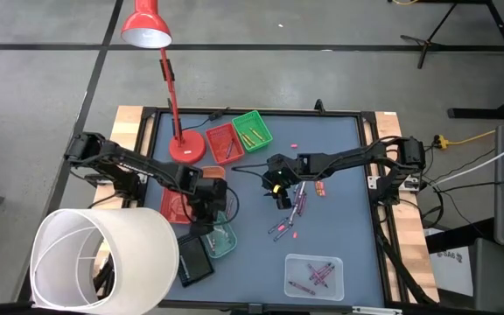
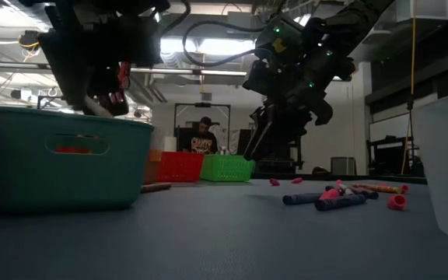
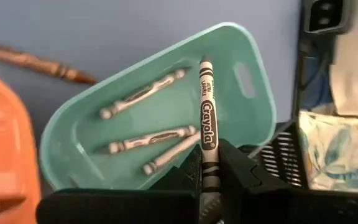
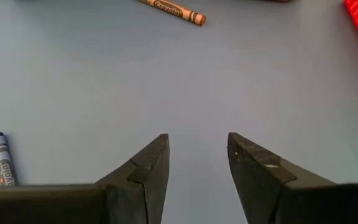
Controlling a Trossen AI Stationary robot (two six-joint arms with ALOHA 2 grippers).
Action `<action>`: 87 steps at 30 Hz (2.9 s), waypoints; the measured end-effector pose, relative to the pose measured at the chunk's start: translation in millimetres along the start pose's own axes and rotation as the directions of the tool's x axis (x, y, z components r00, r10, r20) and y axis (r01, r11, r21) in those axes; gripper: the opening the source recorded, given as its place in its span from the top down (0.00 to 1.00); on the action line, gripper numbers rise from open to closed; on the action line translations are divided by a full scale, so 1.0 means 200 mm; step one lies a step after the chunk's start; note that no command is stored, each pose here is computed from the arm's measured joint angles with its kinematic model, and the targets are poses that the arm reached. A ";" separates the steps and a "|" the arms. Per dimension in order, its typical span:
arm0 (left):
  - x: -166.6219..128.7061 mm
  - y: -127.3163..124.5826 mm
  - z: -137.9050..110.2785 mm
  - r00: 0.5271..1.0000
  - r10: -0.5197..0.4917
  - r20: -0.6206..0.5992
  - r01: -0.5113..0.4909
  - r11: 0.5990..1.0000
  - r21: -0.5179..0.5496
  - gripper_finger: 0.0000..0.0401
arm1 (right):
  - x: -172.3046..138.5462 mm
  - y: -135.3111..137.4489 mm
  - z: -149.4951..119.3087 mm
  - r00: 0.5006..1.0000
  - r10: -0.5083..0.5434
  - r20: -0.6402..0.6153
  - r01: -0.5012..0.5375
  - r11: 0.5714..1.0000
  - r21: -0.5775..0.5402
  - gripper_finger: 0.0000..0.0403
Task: Sort crayons
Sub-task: Put the gray crayon into the light green bin, then put the brown crayon into the orange bin
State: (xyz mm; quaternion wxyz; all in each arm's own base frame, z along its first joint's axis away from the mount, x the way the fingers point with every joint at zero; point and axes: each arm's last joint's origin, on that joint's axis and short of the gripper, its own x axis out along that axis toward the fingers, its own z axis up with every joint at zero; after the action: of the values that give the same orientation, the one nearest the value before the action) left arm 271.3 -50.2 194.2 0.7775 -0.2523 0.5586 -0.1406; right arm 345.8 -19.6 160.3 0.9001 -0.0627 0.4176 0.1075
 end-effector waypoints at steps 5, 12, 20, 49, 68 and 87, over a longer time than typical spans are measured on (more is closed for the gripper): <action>0.01 -0.01 -0.02 0.999 0.019 -0.031 -0.020 0.999 -0.027 0.97 | 0.00 0.00 0.00 1.000 0.000 0.000 0.000 1.000 0.000 0.60; 0.01 0.00 -0.04 0.995 0.082 -0.049 -0.084 0.996 -0.040 0.97 | 0.00 0.00 0.00 1.000 -0.002 0.007 0.002 1.000 -0.002 0.60; 0.01 0.01 -0.07 0.988 0.126 -0.091 -0.133 0.987 -0.086 0.86 | 0.00 0.00 0.01 1.000 -0.006 0.026 0.006 1.000 -0.005 0.60; 0.01 0.03 -0.05 0.963 0.268 -0.025 -0.269 0.961 -0.067 0.73 | -0.04 -0.03 0.19 0.915 -0.006 0.403 0.091 0.977 -0.193 0.60; 0.01 0.03 -0.06 0.965 0.262 -0.026 -0.263 0.962 -0.067 0.73 | 0.02 -0.08 0.36 0.894 0.016 0.448 0.087 0.974 -0.207 0.60; 0.01 0.02 -0.05 0.968 0.253 -0.003 -0.253 0.966 -0.055 0.73 | 0.41 -0.12 0.23 0.965 0.108 0.240 -0.059 0.978 -0.202 0.60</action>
State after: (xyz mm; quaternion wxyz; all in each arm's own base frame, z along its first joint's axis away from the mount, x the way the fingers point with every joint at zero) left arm 263.0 -50.1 187.7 0.7830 -0.2005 0.5883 -0.0245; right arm 436.9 -21.6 127.1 0.9298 -0.1182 0.2907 0.1925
